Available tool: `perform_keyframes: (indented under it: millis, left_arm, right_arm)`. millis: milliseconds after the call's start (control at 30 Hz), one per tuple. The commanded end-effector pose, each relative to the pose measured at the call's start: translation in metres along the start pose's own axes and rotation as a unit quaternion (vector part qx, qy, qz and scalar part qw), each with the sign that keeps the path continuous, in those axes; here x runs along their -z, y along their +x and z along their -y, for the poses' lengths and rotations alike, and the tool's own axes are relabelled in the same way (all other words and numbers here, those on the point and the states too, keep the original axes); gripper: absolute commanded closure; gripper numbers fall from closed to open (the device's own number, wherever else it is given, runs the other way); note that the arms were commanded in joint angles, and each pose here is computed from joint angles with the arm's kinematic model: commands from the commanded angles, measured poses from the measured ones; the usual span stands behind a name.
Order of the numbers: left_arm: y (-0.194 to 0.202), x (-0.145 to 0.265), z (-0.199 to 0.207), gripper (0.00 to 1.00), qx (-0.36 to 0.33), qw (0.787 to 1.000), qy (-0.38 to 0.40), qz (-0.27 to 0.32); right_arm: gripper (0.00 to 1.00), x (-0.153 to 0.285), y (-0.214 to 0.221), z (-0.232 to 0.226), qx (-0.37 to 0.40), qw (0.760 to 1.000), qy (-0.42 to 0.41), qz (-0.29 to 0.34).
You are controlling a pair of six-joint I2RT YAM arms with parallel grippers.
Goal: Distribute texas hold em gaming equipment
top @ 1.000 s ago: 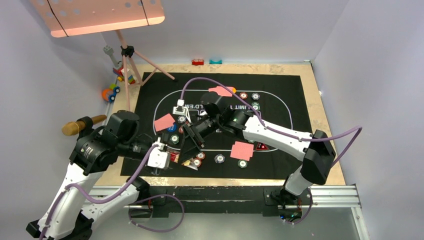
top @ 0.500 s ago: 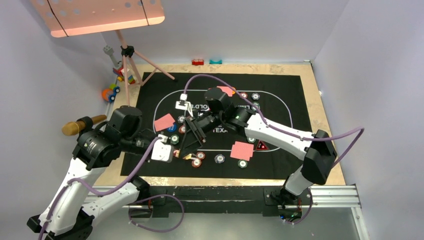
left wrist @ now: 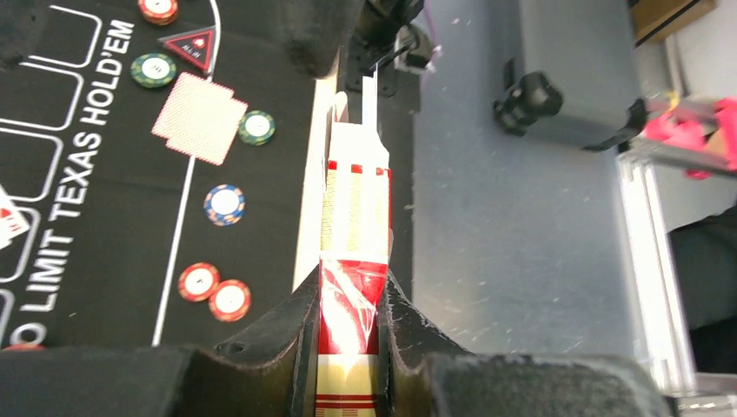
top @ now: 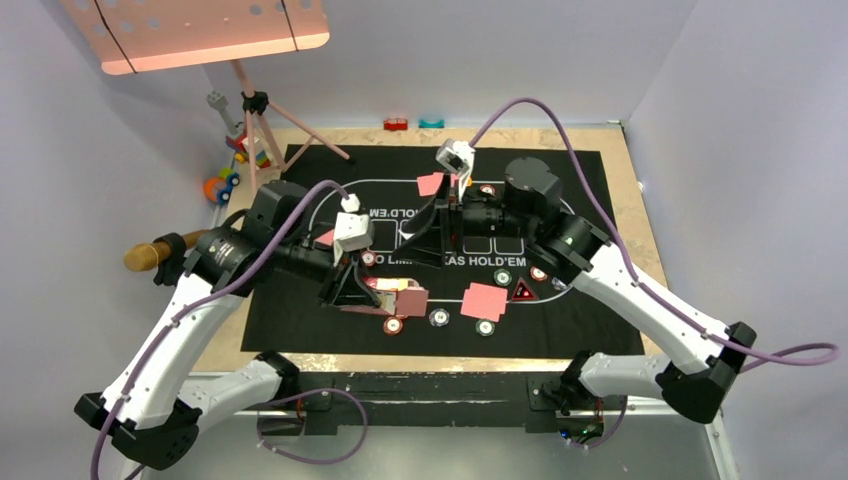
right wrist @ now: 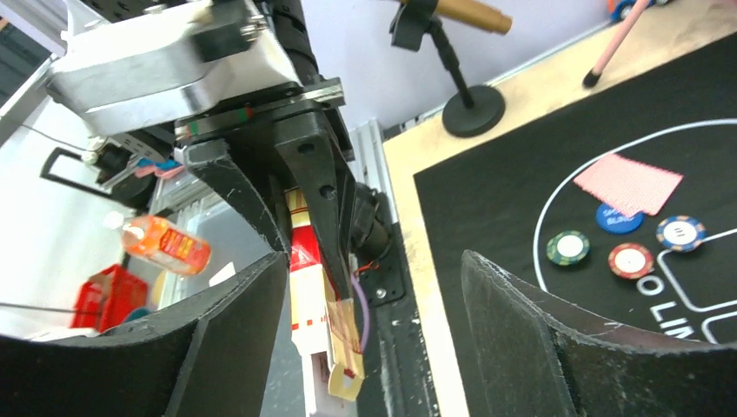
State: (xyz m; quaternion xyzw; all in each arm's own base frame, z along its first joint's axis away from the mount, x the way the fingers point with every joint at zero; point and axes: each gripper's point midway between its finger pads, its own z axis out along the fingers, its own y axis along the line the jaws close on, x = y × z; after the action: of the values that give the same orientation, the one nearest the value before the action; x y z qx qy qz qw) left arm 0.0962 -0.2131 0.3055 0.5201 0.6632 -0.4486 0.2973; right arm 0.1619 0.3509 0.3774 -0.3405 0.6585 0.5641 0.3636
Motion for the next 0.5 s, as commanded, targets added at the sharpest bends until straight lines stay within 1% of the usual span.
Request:
perform_keyframes:
  millis: [0,67,200,367,467]
  left_arm:
    - [-0.034,0.000,0.019,1.00,0.046,0.996,0.056,0.059]
    - [-0.042,0.000,0.019,1.00,0.056,0.994,0.060,0.072]
    - [-0.057,0.002,0.011,1.00,0.094,0.989,0.059,0.099]
    - [-0.069,0.005,-0.003,1.00,0.144,0.981,0.045,0.122]
    - [-0.071,0.007,-0.008,1.00,0.157,0.978,0.040,0.129]
  right_arm:
    - [0.22,0.006,-0.004,0.013,0.044,0.998,0.033,0.029]
    - [0.22,0.006,0.006,0.010,0.030,0.999,0.015,0.024]
    - [0.22,0.010,0.008,0.001,0.017,0.999,-0.004,0.043]
    - [0.25,0.011,0.005,-0.013,-0.004,0.997,-0.043,0.065]
    - [0.26,0.015,-0.001,-0.008,-0.014,0.997,-0.028,0.077]
